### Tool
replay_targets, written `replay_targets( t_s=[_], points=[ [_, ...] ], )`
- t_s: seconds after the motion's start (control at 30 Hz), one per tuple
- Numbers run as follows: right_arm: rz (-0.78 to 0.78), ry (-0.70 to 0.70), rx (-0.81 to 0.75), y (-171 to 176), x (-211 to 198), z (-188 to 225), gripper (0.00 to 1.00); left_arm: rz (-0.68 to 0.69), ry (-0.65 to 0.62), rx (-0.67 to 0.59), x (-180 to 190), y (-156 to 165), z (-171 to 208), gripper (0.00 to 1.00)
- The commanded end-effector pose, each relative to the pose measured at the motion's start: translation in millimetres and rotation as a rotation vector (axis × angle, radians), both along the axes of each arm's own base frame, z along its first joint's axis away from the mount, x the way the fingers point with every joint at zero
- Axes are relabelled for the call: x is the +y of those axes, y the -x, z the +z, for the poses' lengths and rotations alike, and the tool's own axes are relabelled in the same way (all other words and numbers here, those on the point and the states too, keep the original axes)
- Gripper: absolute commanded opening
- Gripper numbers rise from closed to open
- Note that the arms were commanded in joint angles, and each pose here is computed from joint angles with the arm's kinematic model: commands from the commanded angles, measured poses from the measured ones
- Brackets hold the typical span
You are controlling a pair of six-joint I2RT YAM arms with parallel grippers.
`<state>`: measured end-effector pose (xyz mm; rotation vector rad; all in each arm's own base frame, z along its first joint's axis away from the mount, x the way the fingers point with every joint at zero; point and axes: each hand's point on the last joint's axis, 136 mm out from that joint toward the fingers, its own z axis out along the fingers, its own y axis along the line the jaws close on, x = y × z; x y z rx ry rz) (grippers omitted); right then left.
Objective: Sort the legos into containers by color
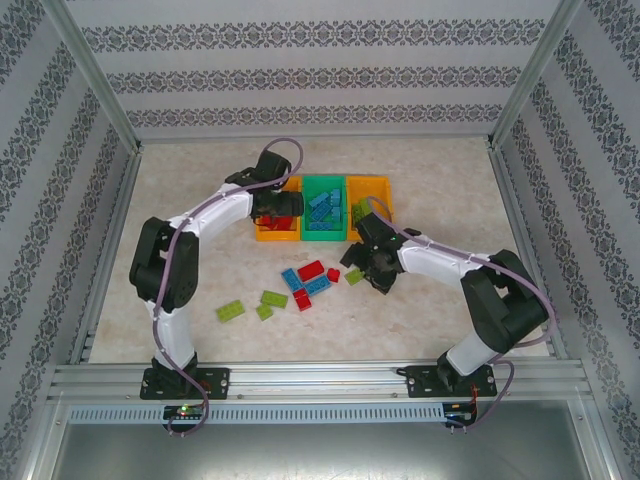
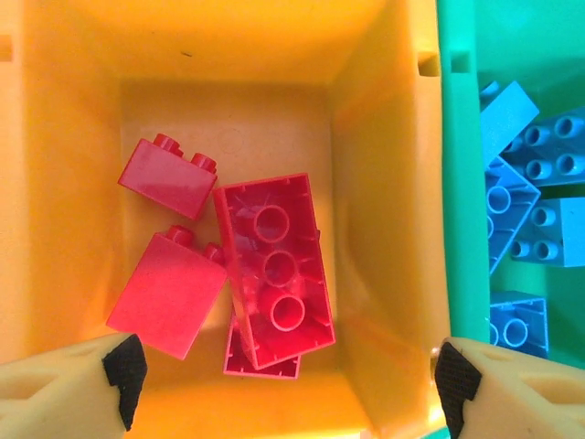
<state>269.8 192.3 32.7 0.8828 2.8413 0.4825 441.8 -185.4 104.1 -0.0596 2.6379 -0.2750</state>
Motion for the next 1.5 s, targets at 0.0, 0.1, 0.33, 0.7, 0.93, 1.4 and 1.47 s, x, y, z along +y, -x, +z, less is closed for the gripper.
replay_targets(
  t_s=[0.0,0.1,0.33,0.7,0.93,1.4,1.47],
  points=[
    [-0.022,0.021,0.04,-1,6,0,0.88,-0.046,0.025,-0.078,-7,-1,19,0.85],
    [-0.005,0.049,0.075,2,6,-3,0.87,-0.056,0.01,-0.079,-3,6,16,0.86],
    [0.011,0.152,0.184,13,-14,-26,0.78,-0.061,0.006,-0.117,5,18,21,0.88],
    [0.049,0.25,0.228,10,-27,-43,0.55,-0.053,-0.011,-0.12,16,31,18,0.9],
    [0.072,0.289,0.158,8,-52,-31,0.24,-0.054,0.0,-0.134,20,40,19,0.91],
    [0.217,0.332,-0.197,-64,-52,90,0.24,0.035,-0.098,-0.038,53,72,3,0.92],
    [0.228,0.331,-0.227,-81,-53,99,0.25,0.054,-0.097,-0.02,57,80,-2,0.92]
  ],
)
